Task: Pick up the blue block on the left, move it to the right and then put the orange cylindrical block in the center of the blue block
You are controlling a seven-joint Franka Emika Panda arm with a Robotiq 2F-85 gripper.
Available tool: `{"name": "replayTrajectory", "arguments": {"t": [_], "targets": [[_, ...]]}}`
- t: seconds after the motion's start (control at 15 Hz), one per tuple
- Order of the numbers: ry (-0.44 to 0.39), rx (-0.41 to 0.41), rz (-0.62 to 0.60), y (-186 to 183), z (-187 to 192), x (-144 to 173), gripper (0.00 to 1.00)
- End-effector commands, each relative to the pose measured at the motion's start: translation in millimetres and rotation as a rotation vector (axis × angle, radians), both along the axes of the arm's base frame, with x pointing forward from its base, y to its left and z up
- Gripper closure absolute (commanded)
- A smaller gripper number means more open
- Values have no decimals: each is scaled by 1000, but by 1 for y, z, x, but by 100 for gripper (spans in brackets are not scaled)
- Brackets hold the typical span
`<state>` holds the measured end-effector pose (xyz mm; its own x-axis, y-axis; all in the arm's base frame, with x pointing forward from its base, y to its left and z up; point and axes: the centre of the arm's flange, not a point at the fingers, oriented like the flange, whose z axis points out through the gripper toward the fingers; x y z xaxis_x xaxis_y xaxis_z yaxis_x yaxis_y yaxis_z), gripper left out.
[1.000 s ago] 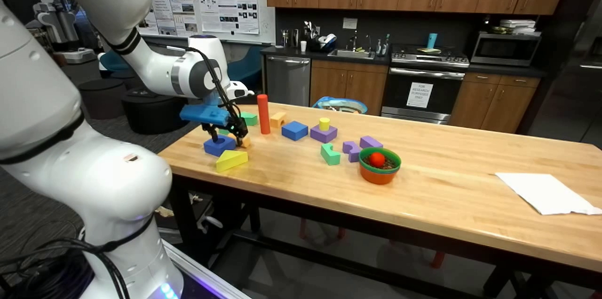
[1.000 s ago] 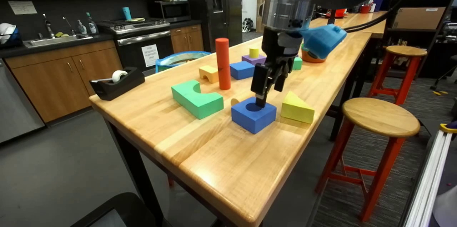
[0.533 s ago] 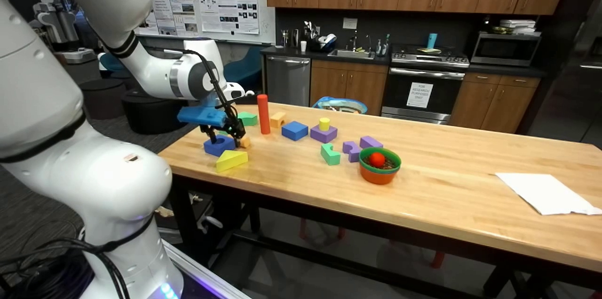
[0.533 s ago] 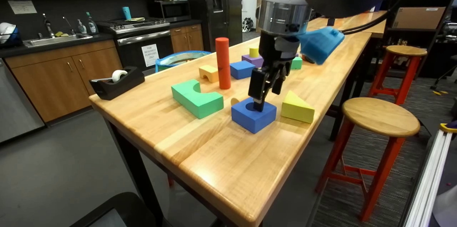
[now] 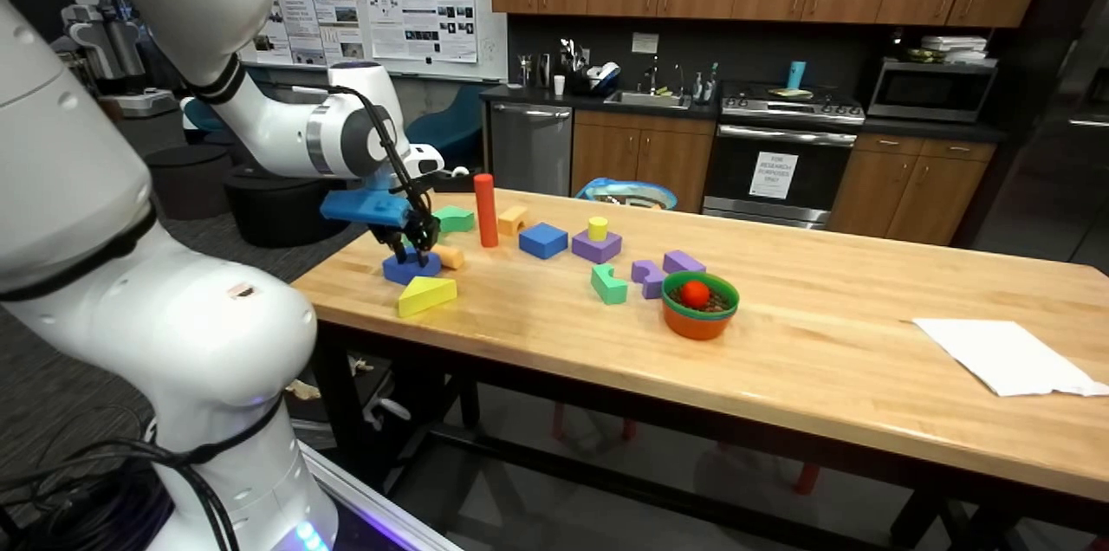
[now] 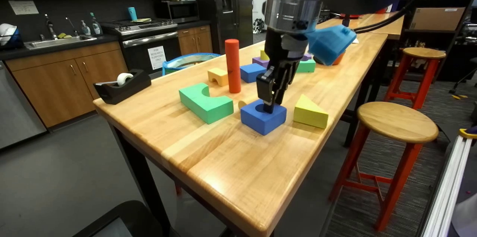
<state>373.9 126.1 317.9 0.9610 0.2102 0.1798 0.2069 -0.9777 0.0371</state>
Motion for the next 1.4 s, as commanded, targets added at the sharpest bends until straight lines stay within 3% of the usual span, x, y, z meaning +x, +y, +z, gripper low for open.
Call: {"name": "replayTrajectory", "arguments": {"t": [0.0,0.07,0.13,0.27,0.6,0.87,1.33], "targets": [[-8,-19,-11,-2,-9,-12,76],[-8,-18,-10,-1,-8,-12,72],[-9,-18,-10,-1,-8,-12,53],[-9,-16,-12,-2,-7,-12,45],[-4,-17,-15,-3,-8,-11,15],[0,-20,-12,-2,-8,-10,8],[-10,-13,-20,-5,-2,-7,15]]}}
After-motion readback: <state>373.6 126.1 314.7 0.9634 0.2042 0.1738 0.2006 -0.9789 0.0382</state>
